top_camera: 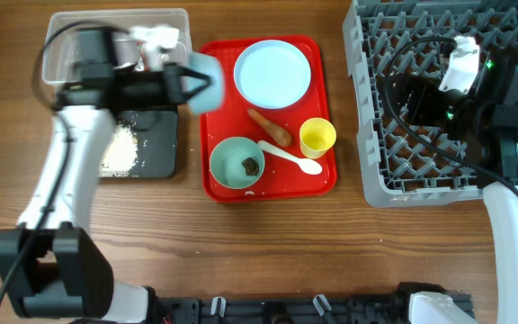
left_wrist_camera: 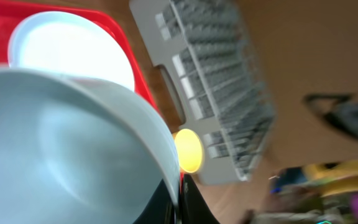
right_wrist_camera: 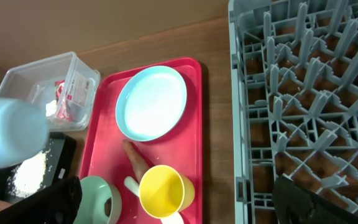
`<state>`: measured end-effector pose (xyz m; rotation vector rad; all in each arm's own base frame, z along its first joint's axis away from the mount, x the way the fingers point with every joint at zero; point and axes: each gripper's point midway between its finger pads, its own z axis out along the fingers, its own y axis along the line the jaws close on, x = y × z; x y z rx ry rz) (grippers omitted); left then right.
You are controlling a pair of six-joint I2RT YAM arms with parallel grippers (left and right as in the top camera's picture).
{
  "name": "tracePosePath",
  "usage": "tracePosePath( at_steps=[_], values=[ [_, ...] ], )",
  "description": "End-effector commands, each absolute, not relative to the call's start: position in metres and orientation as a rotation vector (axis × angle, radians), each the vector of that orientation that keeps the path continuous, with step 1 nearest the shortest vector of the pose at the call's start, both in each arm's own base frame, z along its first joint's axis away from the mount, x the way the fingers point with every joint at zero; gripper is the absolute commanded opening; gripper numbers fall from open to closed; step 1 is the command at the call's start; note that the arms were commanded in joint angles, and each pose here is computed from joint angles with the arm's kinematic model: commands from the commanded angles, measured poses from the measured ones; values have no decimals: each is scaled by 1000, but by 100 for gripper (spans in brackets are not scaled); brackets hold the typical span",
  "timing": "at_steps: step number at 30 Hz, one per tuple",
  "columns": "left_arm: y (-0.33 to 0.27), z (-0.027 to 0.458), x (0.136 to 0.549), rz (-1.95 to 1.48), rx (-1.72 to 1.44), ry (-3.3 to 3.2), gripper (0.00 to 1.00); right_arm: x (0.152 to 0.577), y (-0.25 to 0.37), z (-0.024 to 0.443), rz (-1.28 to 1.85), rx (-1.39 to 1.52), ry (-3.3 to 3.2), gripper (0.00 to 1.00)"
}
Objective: Sort waste into correct bins and load items into the dishwasher rack
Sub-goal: 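Place the empty bowl onto the light-blue plate with the left gripper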
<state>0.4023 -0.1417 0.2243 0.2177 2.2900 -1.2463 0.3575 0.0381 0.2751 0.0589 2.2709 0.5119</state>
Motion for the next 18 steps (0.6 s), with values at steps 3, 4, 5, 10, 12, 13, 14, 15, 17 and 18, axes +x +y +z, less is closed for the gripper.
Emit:
tracePosePath(
  at_steps=[3, 4, 5, 10, 12, 13, 14, 15, 17, 18],
  values=[
    [-208, 175, 435, -424, 515, 2302, 4, 360, 40, 280, 514, 57, 2263, 100],
    [-222, 167, 437, -309, 610, 2265, 4, 360, 40, 280, 514, 58, 2264, 100],
    [-235, 157, 441, -191, 699, 2222, 4, 360, 40, 279, 514, 59, 2268, 100],
    [-261, 96, 457, -21, 832, 2197, 4, 356, 40, 275, 518, 65, 2289, 100],
    [-265, 70, 465, -20, 833, 2201, 4, 356, 40, 275, 518, 65, 2290, 100],
    [-267, 64, 469, -21, 830, 2195, 4, 356, 40, 275, 517, 64, 2290, 100],
    [-269, 61, 472, -23, 826, 2186, 4, 356, 40, 275, 517, 64, 2290, 100],
    [-271, 62, 474, -27, 819, 2173, 4, 356, 40, 275, 517, 64, 2290, 100],
    [-273, 67, 478, -33, 807, 2147, 4, 356, 40, 275, 517, 64, 2290, 100],
    [-274, 68, 479, -35, 804, 2140, 4, 356, 40, 275, 517, 64, 2290, 100]
  ],
)
